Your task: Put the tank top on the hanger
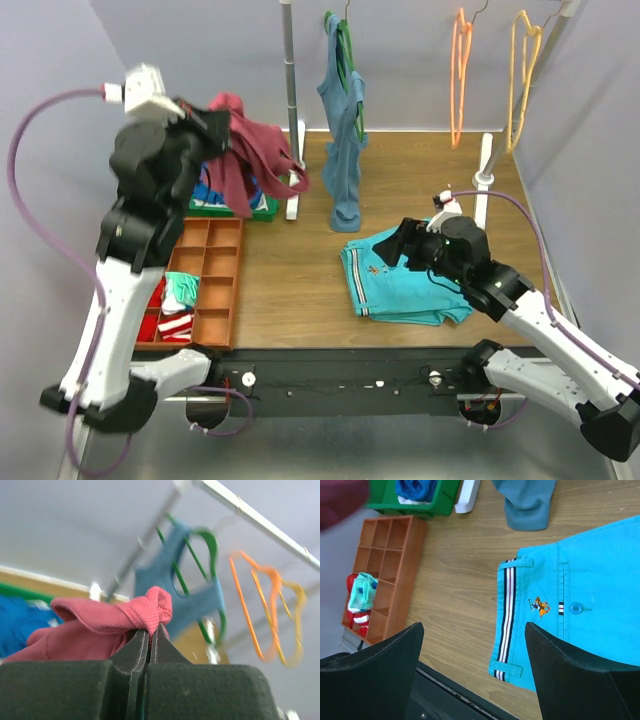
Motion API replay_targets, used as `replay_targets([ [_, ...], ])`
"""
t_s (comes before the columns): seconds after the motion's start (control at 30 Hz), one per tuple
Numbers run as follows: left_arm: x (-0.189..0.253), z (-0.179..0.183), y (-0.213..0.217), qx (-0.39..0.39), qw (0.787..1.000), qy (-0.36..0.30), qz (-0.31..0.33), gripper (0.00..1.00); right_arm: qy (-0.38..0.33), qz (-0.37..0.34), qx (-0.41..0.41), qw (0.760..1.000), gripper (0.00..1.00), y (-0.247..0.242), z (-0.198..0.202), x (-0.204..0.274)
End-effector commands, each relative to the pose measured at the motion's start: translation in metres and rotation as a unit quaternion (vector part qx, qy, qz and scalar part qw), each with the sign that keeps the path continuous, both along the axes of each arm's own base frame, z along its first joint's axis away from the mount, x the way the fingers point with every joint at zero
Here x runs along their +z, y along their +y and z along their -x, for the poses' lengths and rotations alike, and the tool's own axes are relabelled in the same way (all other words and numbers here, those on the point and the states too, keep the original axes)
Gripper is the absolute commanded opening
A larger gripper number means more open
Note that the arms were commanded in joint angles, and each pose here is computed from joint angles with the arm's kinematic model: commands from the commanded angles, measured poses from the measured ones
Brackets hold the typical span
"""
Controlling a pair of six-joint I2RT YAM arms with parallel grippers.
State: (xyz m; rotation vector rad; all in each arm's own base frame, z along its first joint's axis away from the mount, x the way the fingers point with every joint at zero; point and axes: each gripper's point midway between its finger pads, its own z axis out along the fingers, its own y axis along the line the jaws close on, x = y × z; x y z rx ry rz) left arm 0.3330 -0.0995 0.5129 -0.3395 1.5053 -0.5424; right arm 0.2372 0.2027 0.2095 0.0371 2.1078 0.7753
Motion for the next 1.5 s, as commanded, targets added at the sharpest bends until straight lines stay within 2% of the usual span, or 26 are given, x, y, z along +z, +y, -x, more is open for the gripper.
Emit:
replay_targets([
  [0.0,-0.049,0.047,-0.038,-0.096,0.994,0.026,0.049,0.00,-0.018,-0.005,-0.008,1.000,0.89,-0.009,0.005,0.020],
  [0.03,-0.095,0.047,-0.053,-0.117,0.990,0.062,0.043,0.00,-0.013,-0.010,-0.008,1.000,0.89,-0.009,0.007,0.017],
  [0.1,-0.138,0.061,-0.068,-0.146,0.983,0.099,0.056,0.00,0.000,-0.016,0.004,1.000,0.89,-0.005,0.013,0.002],
  [0.13,-0.193,0.061,-0.077,-0.153,0.976,0.147,0.044,0.00,0.007,-0.020,0.006,1.000,0.88,-0.004,0.014,-0.004],
  [0.23,-0.273,0.076,-0.107,-0.184,0.956,0.226,0.024,0.00,0.055,-0.024,0.026,0.998,0.82,0.005,0.024,-0.042],
  [0.27,-0.320,0.087,-0.113,-0.188,0.943,0.273,0.003,0.00,0.068,-0.026,0.032,0.997,0.81,0.007,0.028,-0.051],
  [0.33,-0.350,0.094,-0.119,-0.185,0.936,0.300,0.018,0.03,0.099,-0.031,0.047,0.993,0.77,0.016,0.040,-0.075],
  [0.37,-0.379,0.102,-0.113,-0.174,0.929,0.326,0.014,0.04,0.105,-0.029,0.049,0.993,0.76,0.019,0.044,-0.082],
  [0.47,-0.404,0.112,-0.106,-0.165,0.926,0.338,0.026,0.08,0.117,-0.003,0.053,0.992,0.75,0.027,0.058,-0.099],
  [0.63,-0.418,0.124,-0.091,-0.151,0.926,0.346,0.018,0.19,0.108,0.039,0.063,0.991,0.70,0.047,0.069,-0.100],
  [0.77,-0.411,0.124,-0.088,-0.152,0.929,0.337,0.006,0.19,0.128,0.094,0.057,0.986,0.68,0.055,0.089,-0.123],
  [0.9,-0.402,0.123,-0.089,-0.157,0.931,0.331,0.004,0.19,0.141,0.103,0.064,0.983,0.67,0.074,0.105,-0.144],
  [0.97,-0.397,0.124,-0.088,-0.156,0.931,0.329,0.005,0.18,0.150,0.113,0.060,0.980,0.63,0.080,0.110,-0.152],
  [1.0,-0.395,0.125,-0.087,-0.156,0.932,0.327,0.004,0.18,0.146,0.123,0.051,0.980,0.61,0.082,0.107,-0.153],
  [1.1,-0.383,0.126,-0.077,-0.142,0.938,0.317,0.005,0.15,0.148,0.147,0.038,0.977,0.40,0.082,0.107,-0.157],
  [1.13,-0.383,0.129,-0.073,-0.137,0.937,0.321,-0.003,0.14,0.132,0.140,0.033,0.981,0.25,0.087,0.101,-0.143],
  [1.2,-0.362,0.125,-0.065,-0.123,0.947,0.296,0.001,0.09,0.115,0.150,0.024,0.982,0.13,0.086,0.094,-0.126],
  [1.23,-0.358,0.126,-0.060,-0.114,0.949,0.295,-0.007,0.07,0.084,0.139,0.011,0.987,0.05,0.093,0.081,-0.097],
  [1.27,-0.341,0.121,-0.055,-0.101,0.956,0.274,-0.008,0.02,0.069,0.137,0.003,0.988,0.03,0.092,0.076,-0.082],
  [1.33,-0.324,0.115,-0.048,-0.086,0.963,0.254,-0.015,0.00,0.019,0.160,-0.014,0.987,0.01,0.086,0.059,-0.050],
  [1.37,-0.302,0.110,-0.049,-0.087,0.968,0.234,-0.021,0.00,-0.009,0.139,-0.024,0.990,0.01,0.096,0.049,-0.011],
  [1.43,-0.275,0.099,-0.044,-0.065,0.976,0.206,-0.029,0.00,-0.070,0.178,-0.064,0.980,0.01,0.082,0.028,0.033],
  [1.47,-0.247,0.092,-0.045,-0.059,0.981,0.185,-0.028,0.00,-0.102,0.155,-0.088,0.979,0.01,0.084,0.016,0.080],
])
